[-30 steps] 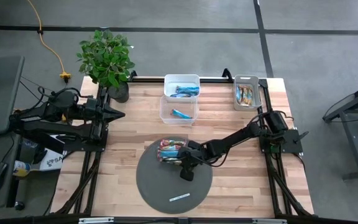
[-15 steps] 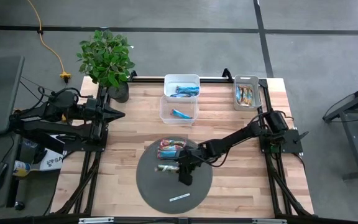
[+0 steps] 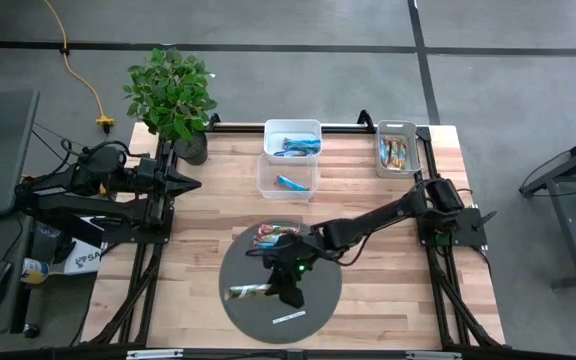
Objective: Pick and place Granola Bars by type
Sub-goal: Put the yellow granola bar into the gray bin
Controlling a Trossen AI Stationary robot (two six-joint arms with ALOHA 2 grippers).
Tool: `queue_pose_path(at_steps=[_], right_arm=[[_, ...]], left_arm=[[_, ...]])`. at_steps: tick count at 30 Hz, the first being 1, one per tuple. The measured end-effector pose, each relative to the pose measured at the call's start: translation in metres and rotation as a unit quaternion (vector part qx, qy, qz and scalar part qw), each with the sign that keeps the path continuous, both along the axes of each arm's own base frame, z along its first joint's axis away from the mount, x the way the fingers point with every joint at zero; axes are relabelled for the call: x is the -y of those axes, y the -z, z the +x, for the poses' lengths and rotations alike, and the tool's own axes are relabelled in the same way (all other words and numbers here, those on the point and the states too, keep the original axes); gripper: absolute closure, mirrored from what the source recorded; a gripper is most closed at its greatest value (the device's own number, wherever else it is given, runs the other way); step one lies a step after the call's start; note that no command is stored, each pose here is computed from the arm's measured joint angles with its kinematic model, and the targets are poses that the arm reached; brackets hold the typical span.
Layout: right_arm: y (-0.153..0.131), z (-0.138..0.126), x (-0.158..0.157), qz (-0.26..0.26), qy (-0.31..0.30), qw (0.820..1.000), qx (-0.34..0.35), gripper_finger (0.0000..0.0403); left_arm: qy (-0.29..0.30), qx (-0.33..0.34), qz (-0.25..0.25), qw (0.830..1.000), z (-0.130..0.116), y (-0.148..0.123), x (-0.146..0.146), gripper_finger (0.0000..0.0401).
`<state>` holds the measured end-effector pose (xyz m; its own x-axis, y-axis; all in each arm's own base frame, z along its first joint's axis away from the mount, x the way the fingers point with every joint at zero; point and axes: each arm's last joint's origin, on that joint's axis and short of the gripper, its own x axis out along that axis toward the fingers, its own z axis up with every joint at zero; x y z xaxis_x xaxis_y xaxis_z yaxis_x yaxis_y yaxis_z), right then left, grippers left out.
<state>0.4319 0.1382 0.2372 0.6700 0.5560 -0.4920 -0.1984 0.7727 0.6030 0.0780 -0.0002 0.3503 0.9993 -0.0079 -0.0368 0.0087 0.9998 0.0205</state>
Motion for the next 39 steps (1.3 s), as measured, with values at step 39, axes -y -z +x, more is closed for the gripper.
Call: queue_pose_path(at_steps=[39], right_arm=[[-0.244,-0.066,0.017,-0.469,0.388,0.778,0.155,0.0350]], left_arm=[[0.000,0.000,0.000,1.000,0.000,0.000,0.000,0.0400]])
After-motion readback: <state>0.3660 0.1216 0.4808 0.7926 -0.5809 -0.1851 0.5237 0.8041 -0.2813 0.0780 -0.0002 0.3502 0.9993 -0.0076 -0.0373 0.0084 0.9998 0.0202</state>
